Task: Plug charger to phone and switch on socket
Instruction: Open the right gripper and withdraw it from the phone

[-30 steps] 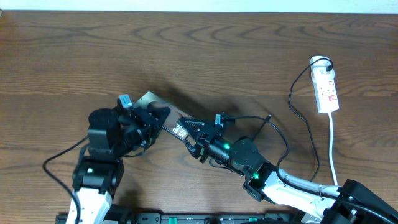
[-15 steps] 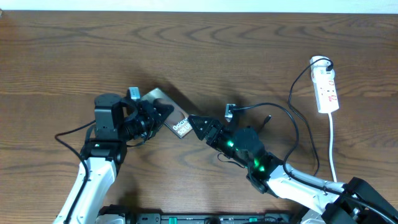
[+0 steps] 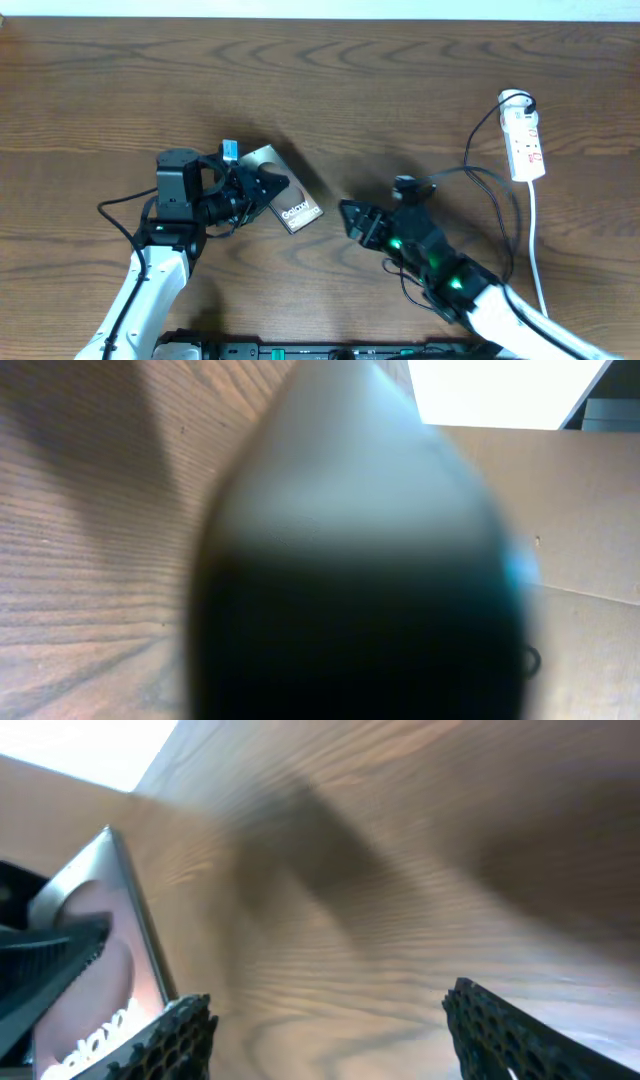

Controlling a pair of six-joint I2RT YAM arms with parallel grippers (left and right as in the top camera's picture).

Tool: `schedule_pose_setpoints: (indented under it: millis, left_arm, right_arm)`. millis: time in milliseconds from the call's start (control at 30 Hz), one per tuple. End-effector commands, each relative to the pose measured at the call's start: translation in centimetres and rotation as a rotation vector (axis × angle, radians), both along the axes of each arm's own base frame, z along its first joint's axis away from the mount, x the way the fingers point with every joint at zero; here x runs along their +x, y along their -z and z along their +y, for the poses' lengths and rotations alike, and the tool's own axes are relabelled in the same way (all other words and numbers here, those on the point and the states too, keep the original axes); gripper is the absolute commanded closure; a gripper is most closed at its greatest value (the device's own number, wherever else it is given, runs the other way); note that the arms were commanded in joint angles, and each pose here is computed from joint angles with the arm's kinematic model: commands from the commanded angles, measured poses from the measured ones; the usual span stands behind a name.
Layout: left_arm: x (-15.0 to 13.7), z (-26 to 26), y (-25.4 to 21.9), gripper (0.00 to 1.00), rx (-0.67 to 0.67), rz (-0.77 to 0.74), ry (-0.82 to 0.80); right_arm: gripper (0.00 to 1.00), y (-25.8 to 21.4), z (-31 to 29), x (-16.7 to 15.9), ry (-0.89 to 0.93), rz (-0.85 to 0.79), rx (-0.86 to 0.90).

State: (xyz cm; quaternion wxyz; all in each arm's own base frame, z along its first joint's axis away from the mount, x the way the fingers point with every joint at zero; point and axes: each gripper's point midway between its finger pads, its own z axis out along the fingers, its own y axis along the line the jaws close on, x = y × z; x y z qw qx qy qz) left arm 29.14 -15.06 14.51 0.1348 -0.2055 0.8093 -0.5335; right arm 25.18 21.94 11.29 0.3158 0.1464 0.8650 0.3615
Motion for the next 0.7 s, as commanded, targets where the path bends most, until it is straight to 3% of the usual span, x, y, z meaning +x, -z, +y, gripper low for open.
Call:
schedule_pose_setpoints:
  millis: [0, 133, 367, 667]
  left_arm:
    - [-0.1, -0.4, -1.3, 0.92, -0.021, -0.051, 0.045]
    - [-0.3, -0.6, -1.5, 0.93, -0.034, -0.049, 0.059]
    - [0.0, -0.8, -2.4, 0.92, -0.068, -0.059, 0.056]
    - [1.3, -1.3, -3.5, 0.93, -0.141, -0.082, 0.063]
  right_arm:
    - [0.27, -1.8, -3.0, 0.0, 0.086, -0.071, -0.067]
    - [0.30, -2.6, -4.6, -1.8, 0.084, -0.061, -0.075]
    - [0.20, -2.6, -7.0, -4.5, 0.082, -0.029, -0.106]
    - [0.14, -1.7, -7.3, -6.1, 0.067, 0.055, -0.103]
